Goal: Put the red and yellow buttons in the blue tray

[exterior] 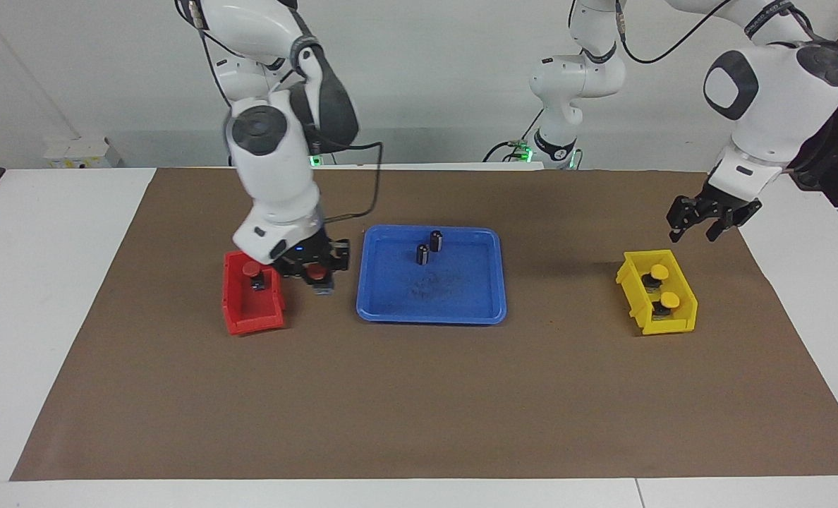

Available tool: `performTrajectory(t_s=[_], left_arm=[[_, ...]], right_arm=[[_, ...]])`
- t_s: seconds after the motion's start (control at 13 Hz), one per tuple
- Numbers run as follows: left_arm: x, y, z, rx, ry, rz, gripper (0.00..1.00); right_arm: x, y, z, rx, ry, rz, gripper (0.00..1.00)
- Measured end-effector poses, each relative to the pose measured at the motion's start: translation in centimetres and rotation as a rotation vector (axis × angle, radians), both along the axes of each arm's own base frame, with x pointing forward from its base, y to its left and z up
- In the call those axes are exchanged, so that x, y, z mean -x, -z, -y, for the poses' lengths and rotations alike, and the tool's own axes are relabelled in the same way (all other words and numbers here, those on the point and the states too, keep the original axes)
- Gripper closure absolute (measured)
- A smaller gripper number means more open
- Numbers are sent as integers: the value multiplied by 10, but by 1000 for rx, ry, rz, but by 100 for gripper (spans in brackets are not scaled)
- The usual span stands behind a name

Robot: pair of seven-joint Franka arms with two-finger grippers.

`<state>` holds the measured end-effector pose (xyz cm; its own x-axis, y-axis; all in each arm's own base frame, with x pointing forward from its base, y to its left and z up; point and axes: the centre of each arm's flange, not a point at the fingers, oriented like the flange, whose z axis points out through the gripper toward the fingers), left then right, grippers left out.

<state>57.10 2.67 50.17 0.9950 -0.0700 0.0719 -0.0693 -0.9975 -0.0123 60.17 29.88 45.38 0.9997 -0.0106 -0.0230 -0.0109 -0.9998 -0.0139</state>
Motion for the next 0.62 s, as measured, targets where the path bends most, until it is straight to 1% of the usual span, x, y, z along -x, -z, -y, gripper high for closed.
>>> performTrajectory(t_s=[0.08, 0.15, 0.23, 0.31, 0.38, 0.46, 0.62], left_arm=[[-9, 15, -3, -1, -7, 9, 34], [-18, 30, -5, -2, -11, 20, 35], [-25, 44, -5, -3, -13, 25, 35], [-32, 59, -5, -5, -16, 28, 33], [-37, 71, -6, -7, -19, 26, 32], [-40, 84, -8, -8, -21, 21, 31], [-45, 101, -11, -11, -26, 14, 31]], right_arm=[[14, 23, -48, 26, 30, 12, 62], [24, 42, -79, 49, 49, 29, 62], [25, 54, -92, 50, 63, 40, 62], [21, 60, -91, 47, 72, 46, 62], [17, 61, -87, 44, 79, 53, 62], [17, 63, -90, 38, 82, 60, 62], [27, 77, -101, 35, 81, 62, 62]])
